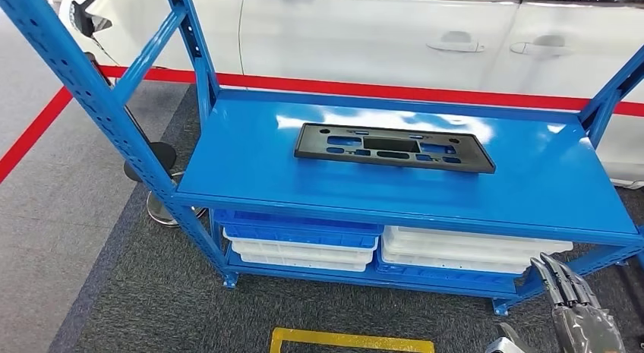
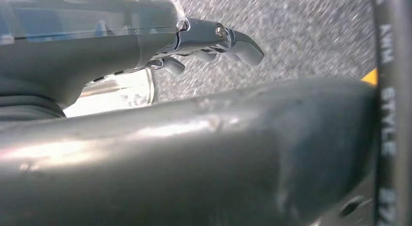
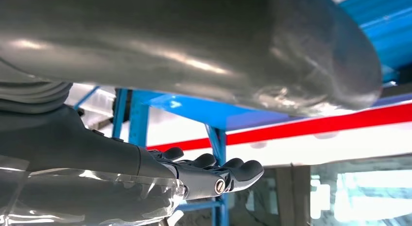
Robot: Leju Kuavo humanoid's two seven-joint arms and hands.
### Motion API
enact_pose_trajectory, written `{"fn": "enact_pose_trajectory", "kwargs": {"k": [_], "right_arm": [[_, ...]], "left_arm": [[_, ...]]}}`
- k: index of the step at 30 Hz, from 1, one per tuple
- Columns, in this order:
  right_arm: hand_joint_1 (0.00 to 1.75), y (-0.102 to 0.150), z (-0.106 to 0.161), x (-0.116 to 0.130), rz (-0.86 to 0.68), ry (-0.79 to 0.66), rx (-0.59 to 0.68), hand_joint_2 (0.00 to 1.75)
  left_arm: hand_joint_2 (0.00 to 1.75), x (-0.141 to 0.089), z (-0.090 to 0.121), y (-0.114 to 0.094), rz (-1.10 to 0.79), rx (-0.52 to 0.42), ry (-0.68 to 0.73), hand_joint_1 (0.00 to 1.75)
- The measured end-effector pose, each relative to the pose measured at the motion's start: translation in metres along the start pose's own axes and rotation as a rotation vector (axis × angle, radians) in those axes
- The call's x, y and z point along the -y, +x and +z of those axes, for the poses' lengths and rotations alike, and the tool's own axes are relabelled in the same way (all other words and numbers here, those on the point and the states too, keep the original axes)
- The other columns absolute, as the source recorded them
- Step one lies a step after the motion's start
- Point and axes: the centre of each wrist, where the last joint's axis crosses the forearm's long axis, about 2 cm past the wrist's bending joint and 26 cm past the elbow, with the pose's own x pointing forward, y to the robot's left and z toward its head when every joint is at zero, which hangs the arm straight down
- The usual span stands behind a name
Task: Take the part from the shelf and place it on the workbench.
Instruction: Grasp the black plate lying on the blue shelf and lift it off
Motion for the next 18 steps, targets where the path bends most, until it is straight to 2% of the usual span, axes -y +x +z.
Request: {"fn": "enact_pose_trajectory", "kwargs": {"k": [18], "right_arm": [[0.0,0.006,-0.013,-0.009,-0.057,-0.05,0.075,0.0]], "left_arm": [[0.0,-0.001,0.0,0.0,-0.003,0.008,0.0,0.0]]}}
